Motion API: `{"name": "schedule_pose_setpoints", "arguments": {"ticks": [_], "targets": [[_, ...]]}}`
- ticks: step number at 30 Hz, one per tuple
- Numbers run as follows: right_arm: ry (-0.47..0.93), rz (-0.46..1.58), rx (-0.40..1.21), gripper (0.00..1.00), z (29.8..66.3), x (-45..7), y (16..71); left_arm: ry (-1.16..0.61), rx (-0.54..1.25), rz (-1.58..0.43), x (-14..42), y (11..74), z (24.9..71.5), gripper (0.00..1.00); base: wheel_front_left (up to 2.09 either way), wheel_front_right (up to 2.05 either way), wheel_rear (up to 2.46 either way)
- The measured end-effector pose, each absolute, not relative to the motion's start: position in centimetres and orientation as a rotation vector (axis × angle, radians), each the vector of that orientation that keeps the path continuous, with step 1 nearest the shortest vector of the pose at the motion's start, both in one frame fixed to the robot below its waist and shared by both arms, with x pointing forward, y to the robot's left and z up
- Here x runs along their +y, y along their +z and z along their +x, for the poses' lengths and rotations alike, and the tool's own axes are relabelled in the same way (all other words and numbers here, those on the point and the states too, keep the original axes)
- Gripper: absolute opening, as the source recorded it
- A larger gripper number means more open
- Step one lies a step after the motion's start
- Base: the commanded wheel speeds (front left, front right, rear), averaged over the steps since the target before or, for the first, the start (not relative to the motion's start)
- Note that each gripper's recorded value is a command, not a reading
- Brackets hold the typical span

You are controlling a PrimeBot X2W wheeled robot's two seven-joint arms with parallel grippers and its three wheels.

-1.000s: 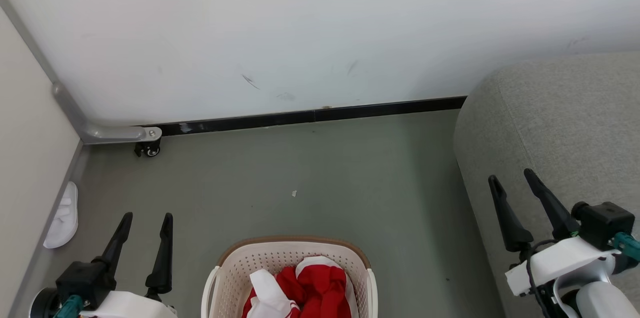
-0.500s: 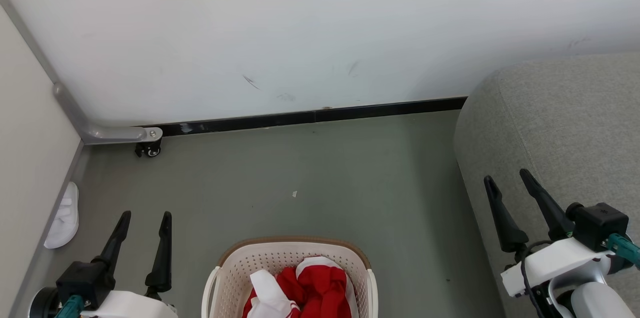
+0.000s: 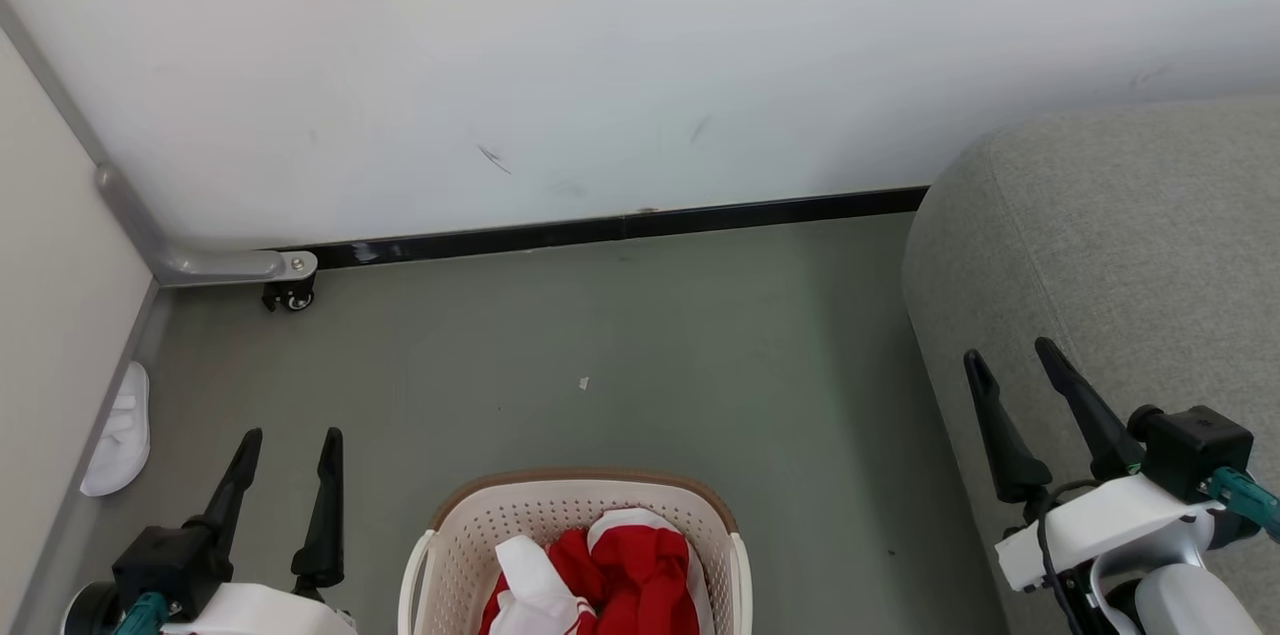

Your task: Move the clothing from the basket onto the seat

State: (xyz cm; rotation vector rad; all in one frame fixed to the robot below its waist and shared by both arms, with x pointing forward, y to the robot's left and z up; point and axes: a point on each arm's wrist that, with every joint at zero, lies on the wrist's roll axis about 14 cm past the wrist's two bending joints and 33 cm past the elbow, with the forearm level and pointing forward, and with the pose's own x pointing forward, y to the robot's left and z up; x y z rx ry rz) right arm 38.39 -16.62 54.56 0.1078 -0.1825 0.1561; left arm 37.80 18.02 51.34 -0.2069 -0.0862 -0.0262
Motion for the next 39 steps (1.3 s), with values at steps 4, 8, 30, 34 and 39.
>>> {"name": "schedule_pose_setpoints", "arguments": {"ticks": [4,8,30,34,39], "targets": [[0.154,0.109,-0.177,1.0,38.4,-16.6,54.4,-0.028,-0.079,-0.212,17.9,51.1,37.9,1.0,0.0,0.0,0.0],[0.152,0.11,-0.172,1.0,38.6,-16.7,54.2,-0.026,-0.071,-0.214,18.0,50.8,38.0,1.0,0.0,0.0,0.0],[0.143,0.118,-0.14,1.0,40.4,-16.8,52.9,-0.042,-0.005,-0.248,17.0,48.3,39.7,1.0,0.0,0.0,0.0],[0.143,0.119,-0.143,1.0,41.1,-16.8,53.0,-0.042,0.022,-0.25,16.9,47.4,40.0,1.0,0.0,0.0,0.0],[0.142,0.139,-0.144,1.0,41.9,-16.7,52.8,-0.055,0.045,-0.254,16.5,46.5,40.6,1.0,0.0,0.0,0.0]]}}
